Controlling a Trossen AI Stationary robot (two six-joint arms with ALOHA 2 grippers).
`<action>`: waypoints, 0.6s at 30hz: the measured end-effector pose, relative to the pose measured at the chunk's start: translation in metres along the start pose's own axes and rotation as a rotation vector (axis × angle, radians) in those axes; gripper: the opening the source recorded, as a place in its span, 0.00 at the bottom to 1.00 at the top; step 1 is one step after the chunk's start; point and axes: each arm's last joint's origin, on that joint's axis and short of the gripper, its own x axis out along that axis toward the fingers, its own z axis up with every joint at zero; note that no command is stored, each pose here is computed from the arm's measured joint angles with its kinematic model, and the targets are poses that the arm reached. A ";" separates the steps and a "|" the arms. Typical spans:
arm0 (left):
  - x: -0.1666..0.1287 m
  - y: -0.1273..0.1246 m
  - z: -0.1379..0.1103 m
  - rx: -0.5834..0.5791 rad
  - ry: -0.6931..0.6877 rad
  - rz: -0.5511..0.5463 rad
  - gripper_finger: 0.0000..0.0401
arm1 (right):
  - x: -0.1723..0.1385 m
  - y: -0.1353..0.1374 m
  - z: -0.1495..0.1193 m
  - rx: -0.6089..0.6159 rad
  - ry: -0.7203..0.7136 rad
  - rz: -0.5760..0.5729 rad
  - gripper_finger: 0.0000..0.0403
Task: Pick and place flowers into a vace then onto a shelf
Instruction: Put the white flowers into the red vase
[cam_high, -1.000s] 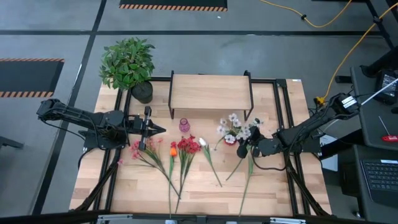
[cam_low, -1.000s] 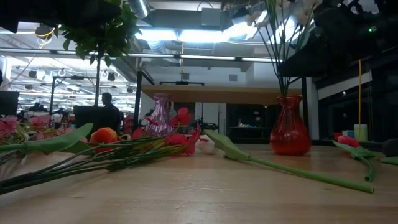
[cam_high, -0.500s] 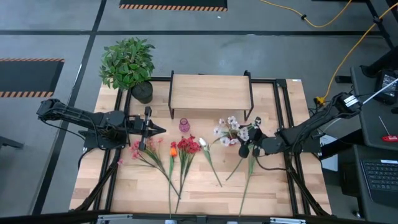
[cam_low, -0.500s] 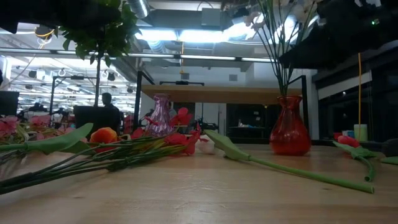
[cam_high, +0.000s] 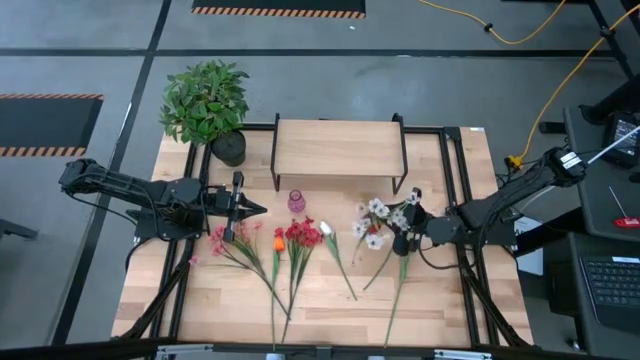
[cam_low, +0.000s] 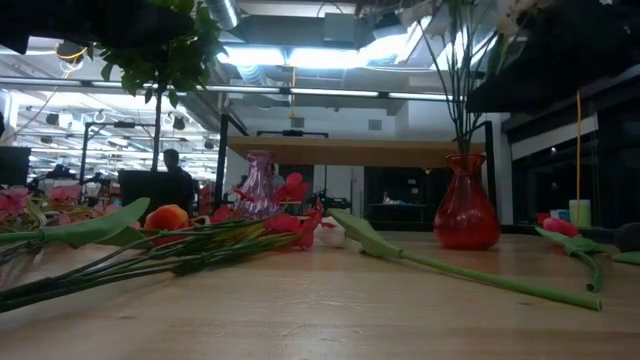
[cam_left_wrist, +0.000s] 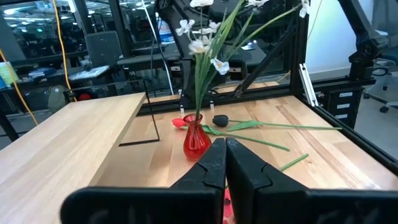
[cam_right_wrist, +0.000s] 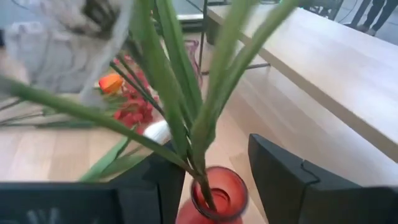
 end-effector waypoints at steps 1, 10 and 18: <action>0.000 0.000 0.000 0.000 0.000 0.000 0.02 | -0.001 -0.001 -0.001 -0.009 0.012 -0.003 0.43; 0.000 0.000 0.000 0.000 0.000 0.000 0.02 | -0.009 -0.010 -0.005 -0.050 0.071 -0.005 0.43; 0.000 0.000 0.000 0.000 0.000 0.000 0.02 | -0.015 -0.014 -0.005 -0.074 0.114 0.085 0.43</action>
